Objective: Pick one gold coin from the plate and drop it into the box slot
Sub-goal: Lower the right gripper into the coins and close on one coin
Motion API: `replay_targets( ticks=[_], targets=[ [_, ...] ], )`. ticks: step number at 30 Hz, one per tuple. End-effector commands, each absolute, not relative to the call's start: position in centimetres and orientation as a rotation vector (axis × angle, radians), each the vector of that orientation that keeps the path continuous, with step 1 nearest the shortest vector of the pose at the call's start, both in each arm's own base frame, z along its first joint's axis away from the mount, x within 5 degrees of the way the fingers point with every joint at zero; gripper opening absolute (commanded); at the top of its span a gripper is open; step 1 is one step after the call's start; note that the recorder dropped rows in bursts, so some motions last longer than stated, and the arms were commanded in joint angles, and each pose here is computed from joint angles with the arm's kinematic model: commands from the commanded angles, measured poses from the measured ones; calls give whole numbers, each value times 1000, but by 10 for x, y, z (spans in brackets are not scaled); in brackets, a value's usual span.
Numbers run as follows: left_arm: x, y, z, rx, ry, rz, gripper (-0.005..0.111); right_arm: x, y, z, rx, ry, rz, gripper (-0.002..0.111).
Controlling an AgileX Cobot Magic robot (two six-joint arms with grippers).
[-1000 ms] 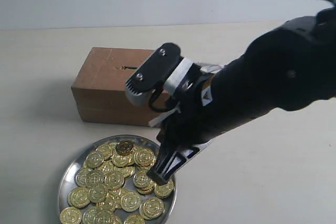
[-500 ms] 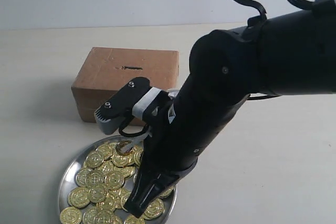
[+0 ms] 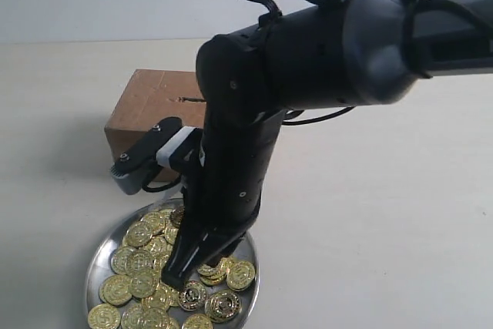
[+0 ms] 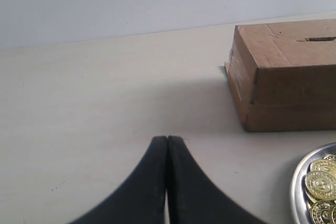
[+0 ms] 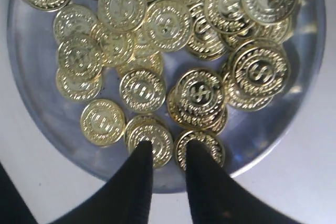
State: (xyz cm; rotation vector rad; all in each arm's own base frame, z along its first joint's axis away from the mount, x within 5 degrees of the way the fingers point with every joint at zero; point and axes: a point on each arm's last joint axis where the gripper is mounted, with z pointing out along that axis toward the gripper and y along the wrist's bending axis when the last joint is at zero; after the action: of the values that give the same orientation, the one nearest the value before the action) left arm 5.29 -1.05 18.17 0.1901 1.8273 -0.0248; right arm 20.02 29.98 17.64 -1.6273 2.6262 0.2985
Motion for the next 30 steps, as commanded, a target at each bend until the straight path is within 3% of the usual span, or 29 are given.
replay_targets(
  ticks=[1, 3, 10, 20, 30],
  targets=[
    [53, -11, 182, 187, 1818, -36, 0, 212, 311, 174, -1515, 2685, 247, 45],
    [53, -11, 182, 187, 1818, -36, 0, 217, 316, 170, -1420, 2744, 228, 52],
    [53, -11, 182, 187, 1818, -36, 0, 228, 324, 156, -1323, 2868, 98, 52],
    [53, -11, 182, 187, 1818, -36, 0, 216, 336, 145, -1485, 2781, -23, 52],
    [53, -11, 182, 187, 1818, -36, 0, 216, 339, 144, -1440, 2774, -12, 52]
  ],
)
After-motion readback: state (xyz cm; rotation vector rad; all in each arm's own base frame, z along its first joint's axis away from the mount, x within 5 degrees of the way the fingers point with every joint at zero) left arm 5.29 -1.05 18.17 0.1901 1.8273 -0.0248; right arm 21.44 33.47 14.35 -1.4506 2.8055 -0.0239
